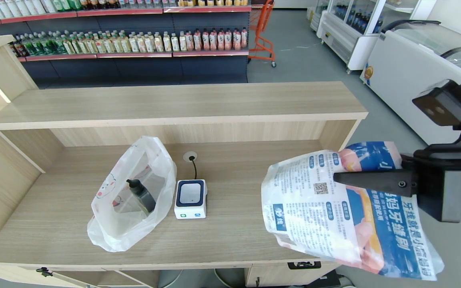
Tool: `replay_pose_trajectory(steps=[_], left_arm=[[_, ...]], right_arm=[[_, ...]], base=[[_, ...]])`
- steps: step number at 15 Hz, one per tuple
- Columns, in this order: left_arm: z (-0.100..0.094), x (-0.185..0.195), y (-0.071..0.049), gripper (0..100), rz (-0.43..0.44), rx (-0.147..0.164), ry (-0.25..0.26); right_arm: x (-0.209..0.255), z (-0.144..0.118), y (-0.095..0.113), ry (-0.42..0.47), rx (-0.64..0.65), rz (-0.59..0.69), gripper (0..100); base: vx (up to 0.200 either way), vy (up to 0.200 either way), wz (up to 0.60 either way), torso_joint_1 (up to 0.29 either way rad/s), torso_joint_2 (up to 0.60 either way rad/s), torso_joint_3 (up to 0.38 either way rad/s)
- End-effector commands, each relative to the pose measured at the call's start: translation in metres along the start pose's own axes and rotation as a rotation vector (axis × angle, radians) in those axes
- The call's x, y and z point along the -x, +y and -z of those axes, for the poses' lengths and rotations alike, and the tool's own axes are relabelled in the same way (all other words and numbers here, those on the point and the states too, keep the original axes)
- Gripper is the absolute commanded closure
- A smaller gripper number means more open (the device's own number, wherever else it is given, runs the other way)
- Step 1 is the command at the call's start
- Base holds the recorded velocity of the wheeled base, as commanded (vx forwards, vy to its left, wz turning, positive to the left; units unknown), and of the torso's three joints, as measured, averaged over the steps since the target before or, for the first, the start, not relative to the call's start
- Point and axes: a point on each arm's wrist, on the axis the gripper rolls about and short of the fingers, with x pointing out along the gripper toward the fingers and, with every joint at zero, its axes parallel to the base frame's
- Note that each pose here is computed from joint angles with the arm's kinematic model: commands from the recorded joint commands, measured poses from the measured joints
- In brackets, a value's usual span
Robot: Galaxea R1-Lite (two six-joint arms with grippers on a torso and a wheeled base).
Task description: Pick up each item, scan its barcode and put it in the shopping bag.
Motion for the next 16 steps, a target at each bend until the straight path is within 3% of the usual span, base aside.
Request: replay_pose_trajectory(steps=[1, 3, 8, 16], left_arm=[[0.0, 0.0, 0.0, 0, 0.0, 0.001, -0.001], [0.0, 0.0, 0.0, 0, 0.0, 0.001, -0.001], [0.0, 0.0, 0.0, 0, 0.0, 0.001, -0.001], [0.0, 0.0, 0.0, 0, 0.0, 0.001, -0.001]], right_arm=[[0.005, 0.018, -0.018, 0.048, 0.179, 0.174, 100], [0.021, 0.031, -0.035, 0.105, 0.374, 0.312, 100], [0.036, 0.047, -0.048, 0.228, 0.562, 0.489, 100], [0.033, 0.05, -0.058, 0.28, 0.646, 0.482, 100]], base=[[0.0, 0.0, 0.0, 0.0, 0.0, 0.0], [0.0, 0.0, 0.0, 0.0, 0.0, 0.0], [0.0, 0.0, 0.0, 0.0, 0.0, 0.0], [0.0, 0.0, 0.0, 0.0, 0.0, 0.0]])
